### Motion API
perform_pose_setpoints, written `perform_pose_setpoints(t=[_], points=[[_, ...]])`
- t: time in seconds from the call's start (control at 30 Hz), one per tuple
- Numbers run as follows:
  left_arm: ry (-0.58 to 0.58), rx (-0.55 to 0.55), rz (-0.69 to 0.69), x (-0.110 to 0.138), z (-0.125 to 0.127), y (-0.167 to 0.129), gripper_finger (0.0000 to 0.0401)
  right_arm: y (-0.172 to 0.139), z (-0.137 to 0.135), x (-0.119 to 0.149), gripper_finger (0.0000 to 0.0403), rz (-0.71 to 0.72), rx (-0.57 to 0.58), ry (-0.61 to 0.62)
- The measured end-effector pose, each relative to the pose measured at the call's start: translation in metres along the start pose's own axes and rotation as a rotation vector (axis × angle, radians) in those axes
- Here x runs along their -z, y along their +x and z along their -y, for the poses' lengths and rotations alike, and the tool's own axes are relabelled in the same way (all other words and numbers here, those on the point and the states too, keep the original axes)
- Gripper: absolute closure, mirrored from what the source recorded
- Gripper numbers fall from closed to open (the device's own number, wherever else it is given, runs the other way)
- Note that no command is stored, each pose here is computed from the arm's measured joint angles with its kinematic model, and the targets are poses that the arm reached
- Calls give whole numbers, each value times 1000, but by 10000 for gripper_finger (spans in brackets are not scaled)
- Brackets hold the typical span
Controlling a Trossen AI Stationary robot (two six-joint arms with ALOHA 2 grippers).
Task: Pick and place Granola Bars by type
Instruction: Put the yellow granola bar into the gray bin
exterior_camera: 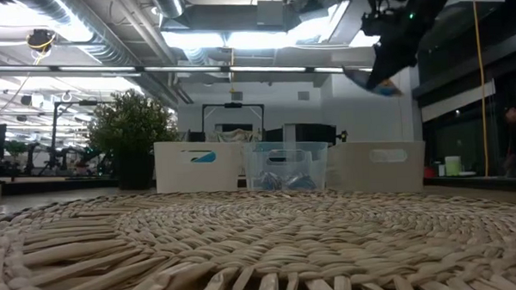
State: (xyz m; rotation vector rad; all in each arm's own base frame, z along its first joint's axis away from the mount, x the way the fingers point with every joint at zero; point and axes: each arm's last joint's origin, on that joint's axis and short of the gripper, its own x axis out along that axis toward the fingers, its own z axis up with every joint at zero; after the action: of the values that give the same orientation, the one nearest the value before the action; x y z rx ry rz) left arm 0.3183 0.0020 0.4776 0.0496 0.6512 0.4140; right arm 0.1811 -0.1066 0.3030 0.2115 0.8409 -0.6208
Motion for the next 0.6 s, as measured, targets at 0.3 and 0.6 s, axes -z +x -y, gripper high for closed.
perform_pose_setpoints(t=[0.3,0.6], points=[[27,-5,-1,0,-1,1,166,33,-4,11,376,-61,-22,18],[39,-14,-3,0,-4,2,166,73,-3,9,330,-146,-9,-8]])
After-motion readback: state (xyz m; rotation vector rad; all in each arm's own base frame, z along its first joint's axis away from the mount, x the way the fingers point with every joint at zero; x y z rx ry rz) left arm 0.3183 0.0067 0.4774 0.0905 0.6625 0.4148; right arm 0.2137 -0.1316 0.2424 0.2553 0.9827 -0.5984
